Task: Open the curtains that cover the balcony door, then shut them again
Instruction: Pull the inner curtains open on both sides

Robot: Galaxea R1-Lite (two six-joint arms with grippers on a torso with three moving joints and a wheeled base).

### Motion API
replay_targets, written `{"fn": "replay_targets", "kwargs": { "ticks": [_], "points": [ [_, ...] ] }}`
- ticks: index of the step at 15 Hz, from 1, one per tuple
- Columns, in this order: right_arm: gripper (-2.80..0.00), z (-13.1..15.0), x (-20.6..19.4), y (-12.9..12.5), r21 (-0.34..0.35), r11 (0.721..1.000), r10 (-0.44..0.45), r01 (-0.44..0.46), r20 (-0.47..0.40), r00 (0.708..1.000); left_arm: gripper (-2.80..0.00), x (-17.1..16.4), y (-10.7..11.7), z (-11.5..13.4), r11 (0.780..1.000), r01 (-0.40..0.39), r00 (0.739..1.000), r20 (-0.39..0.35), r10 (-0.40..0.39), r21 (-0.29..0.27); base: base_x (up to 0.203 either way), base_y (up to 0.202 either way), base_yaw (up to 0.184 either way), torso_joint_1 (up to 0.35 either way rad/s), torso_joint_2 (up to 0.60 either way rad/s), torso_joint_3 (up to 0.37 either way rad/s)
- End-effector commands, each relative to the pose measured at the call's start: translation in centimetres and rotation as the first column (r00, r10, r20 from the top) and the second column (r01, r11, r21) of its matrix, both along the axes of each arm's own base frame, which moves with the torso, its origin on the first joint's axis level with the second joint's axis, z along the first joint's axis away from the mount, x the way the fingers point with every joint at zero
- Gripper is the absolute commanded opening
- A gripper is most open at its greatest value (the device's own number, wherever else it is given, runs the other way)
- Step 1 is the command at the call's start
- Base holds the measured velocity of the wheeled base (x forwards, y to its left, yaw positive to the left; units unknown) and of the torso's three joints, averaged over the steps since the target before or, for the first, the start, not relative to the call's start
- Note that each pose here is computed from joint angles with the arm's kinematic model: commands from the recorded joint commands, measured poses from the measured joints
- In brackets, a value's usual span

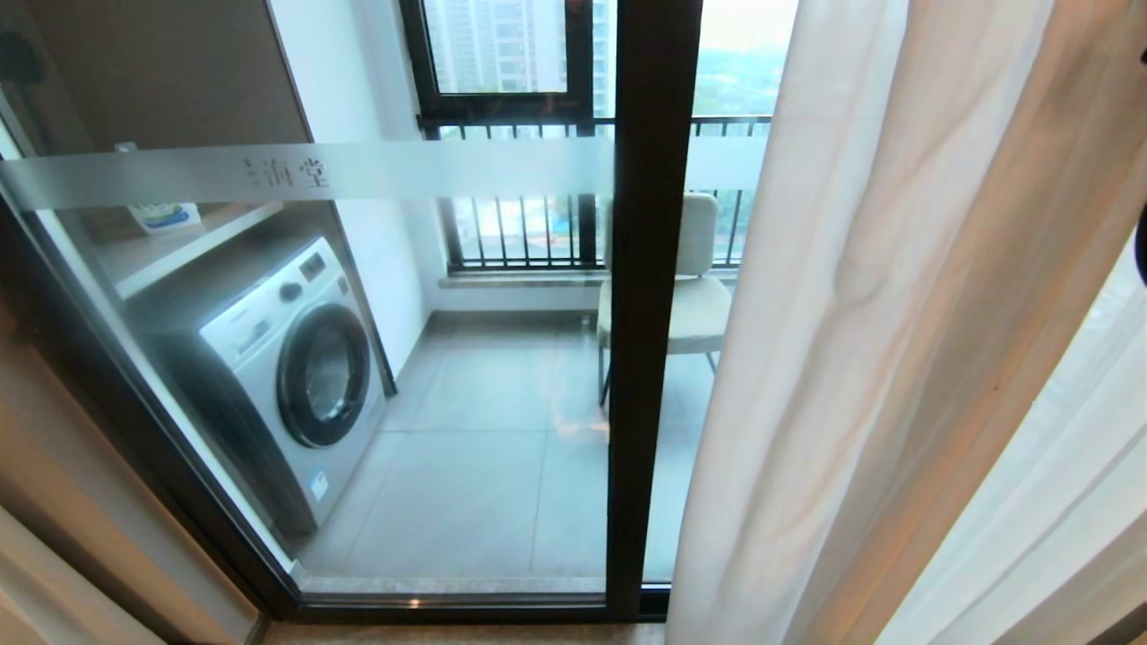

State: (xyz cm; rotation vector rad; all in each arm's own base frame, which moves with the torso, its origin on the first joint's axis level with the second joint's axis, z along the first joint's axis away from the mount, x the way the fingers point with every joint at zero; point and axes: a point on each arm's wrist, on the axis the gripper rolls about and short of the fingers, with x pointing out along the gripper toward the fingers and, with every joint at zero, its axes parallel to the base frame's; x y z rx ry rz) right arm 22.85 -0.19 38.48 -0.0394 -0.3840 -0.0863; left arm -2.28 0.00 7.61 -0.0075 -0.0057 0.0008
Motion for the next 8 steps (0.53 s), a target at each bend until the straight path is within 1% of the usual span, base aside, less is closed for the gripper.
{"fn": "replay_targets", "kwargs": {
  "ticks": [1, 8],
  "points": [
    [-2.8, 0.0, 0.1, -0.4, 0.0, 1.0, -0.017, 0.017, 0.002, 1.0, -2.8, 0.0, 0.0, 0.0, 1.0, -0.001, 1.0, 0.0, 0.001, 0.0, 0.0, -0.192, 0.003, 0.001, 0.0, 0.006],
    [-2.8, 0.1, 0.0, -1.4, 0.003, 0.998, -0.058, 0.058, 0.005, 0.998, -2.8, 0.0, 0.0, 0.0, 1.0, -0.001, 1.0, 0.0, 0.001, 0.0, 0.0, -0.19, 0.002, 0.002, 0.0, 0.001]
  ]
}}
